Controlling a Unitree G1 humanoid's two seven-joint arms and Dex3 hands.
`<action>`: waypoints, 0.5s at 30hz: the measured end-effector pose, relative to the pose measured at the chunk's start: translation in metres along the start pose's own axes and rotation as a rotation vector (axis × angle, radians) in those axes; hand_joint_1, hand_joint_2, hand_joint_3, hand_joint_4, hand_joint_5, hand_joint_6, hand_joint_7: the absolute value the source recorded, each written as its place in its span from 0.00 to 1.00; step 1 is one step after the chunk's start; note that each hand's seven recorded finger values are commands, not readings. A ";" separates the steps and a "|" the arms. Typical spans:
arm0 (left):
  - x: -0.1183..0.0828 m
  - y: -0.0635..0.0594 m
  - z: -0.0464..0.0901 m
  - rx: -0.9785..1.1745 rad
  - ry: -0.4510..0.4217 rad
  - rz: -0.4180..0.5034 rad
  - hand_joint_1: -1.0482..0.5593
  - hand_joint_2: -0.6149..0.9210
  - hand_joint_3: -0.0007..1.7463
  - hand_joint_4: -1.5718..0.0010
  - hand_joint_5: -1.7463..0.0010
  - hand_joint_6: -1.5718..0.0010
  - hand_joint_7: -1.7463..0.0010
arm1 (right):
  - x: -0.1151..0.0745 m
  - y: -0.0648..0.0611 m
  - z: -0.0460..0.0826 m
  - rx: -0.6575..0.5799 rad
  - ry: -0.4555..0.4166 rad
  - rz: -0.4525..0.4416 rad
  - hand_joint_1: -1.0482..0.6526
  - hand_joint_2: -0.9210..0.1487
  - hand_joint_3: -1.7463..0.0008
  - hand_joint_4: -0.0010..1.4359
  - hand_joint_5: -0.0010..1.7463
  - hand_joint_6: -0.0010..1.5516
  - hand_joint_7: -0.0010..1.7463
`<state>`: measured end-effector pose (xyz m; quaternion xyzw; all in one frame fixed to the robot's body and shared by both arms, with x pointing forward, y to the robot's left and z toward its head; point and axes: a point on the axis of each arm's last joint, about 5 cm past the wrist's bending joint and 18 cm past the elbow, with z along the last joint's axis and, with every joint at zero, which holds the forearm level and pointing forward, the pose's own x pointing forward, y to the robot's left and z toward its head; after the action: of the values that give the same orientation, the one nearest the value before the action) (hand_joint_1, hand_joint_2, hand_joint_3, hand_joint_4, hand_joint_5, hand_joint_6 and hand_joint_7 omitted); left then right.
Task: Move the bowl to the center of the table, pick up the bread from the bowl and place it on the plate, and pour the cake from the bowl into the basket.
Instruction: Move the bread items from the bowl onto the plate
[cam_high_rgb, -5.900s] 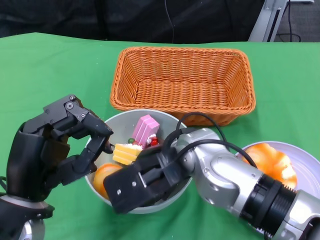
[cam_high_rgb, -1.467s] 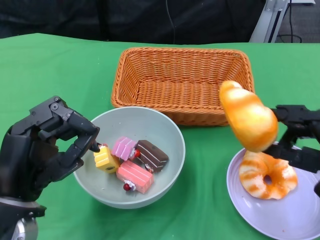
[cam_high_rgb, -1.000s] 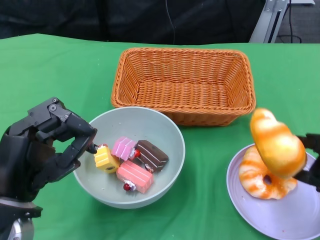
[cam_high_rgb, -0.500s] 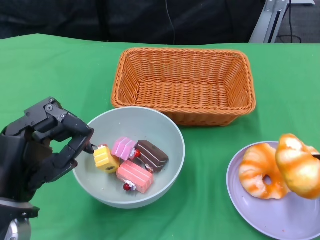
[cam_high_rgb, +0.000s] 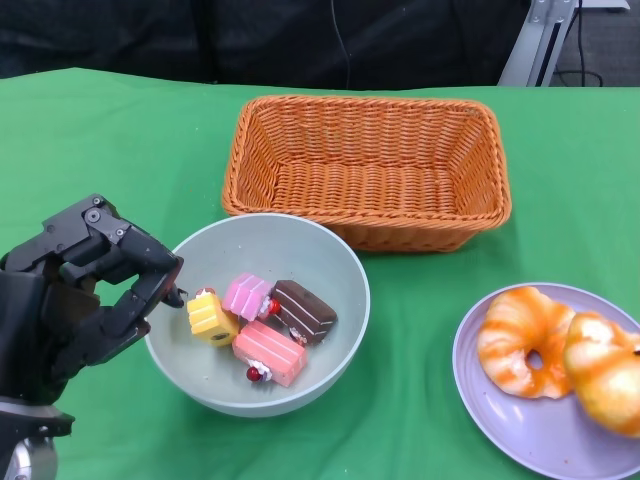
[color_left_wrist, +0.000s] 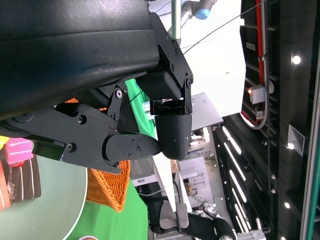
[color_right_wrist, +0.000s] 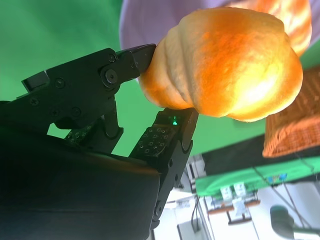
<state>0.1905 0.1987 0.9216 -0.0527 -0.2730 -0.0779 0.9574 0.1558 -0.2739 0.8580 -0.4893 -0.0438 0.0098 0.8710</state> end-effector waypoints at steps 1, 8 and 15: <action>0.000 0.000 0.000 -0.001 0.000 0.000 0.56 1.00 0.22 0.54 0.08 0.53 0.29 | 0.000 0.001 0.000 -0.004 -0.005 0.008 0.55 0.11 1.00 0.74 0.61 0.75 0.09; 0.000 0.000 0.000 -0.002 0.001 0.001 0.56 1.00 0.22 0.54 0.08 0.53 0.29 | 0.003 0.008 0.001 -0.049 -0.057 0.042 0.55 0.11 1.00 0.75 0.60 0.76 0.06; -0.001 0.000 0.000 -0.003 0.005 0.001 0.56 1.00 0.22 0.54 0.08 0.53 0.30 | 0.005 0.020 -0.001 -0.073 -0.084 0.039 0.54 0.11 1.00 0.74 0.64 0.77 0.04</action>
<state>0.1902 0.1989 0.9211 -0.0540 -0.2704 -0.0777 0.9581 0.1615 -0.2636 0.8407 -0.5208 -0.0712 0.0460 0.8495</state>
